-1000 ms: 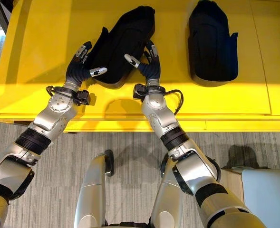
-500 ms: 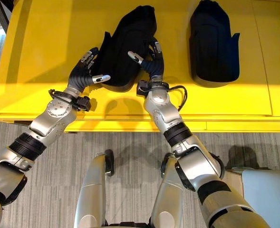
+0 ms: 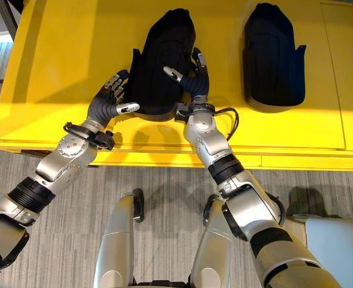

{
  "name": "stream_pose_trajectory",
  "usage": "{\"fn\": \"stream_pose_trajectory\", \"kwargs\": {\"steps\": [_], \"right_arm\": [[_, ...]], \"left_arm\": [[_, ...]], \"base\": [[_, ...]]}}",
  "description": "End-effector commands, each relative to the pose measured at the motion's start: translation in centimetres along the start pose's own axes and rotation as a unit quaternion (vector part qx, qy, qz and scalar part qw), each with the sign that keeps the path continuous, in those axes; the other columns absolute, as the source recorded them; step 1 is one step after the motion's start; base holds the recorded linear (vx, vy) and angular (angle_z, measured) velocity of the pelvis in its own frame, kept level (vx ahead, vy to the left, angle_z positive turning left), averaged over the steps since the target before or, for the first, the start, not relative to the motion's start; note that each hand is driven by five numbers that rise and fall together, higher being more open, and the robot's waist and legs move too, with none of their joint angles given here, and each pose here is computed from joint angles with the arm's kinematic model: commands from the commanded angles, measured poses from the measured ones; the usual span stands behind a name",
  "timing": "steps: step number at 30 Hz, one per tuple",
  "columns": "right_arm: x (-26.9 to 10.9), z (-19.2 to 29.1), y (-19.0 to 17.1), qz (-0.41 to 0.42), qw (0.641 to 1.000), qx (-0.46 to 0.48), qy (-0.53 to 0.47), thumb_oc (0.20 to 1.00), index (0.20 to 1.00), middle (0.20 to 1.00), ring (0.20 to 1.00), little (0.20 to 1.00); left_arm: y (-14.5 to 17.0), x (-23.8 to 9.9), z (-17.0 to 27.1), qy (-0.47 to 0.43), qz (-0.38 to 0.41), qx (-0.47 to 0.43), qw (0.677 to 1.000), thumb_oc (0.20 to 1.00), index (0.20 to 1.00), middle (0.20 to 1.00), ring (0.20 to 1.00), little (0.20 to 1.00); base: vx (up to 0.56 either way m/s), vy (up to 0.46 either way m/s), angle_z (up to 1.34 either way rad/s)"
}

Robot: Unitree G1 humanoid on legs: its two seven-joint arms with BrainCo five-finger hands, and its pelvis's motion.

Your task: Move parts from the plastic box to the shelf.

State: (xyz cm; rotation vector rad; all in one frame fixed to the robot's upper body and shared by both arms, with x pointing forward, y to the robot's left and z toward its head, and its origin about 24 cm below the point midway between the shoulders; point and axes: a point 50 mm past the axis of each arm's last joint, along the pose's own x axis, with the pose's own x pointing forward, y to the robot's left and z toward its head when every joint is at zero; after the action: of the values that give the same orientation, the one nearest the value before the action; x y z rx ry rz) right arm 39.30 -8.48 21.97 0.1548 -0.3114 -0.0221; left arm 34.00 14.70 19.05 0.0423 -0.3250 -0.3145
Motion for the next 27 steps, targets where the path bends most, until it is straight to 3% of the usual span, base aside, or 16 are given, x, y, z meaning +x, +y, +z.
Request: {"fn": "stream_pose_trajectory", "kwargs": {"steps": [1, 27], "right_arm": [[1.1, 1.8, 1.9, 0.017, 1.0, -0.009, -0.018, 1.0, 1.0, 1.0, 1.0, 1.0], [2.5, 3.8, 2.7, 0.013, 0.999, -0.037, -0.033, 1.0, 1.0, 1.0, 1.0, 1.0]], "left_arm": [[-2.9, -0.4, 2.5, -0.067, -0.083, -0.024, 0.994, 1.0, 1.0, 1.0, 1.0, 1.0], [-3.4, 0.8, 5.4, -0.141, -0.064, -0.054, 0.986, 1.0, 1.0, 1.0, 1.0, 1.0]], "base": [[0.0, 0.0, 0.0], [0.0, 0.0, 0.0]]}}
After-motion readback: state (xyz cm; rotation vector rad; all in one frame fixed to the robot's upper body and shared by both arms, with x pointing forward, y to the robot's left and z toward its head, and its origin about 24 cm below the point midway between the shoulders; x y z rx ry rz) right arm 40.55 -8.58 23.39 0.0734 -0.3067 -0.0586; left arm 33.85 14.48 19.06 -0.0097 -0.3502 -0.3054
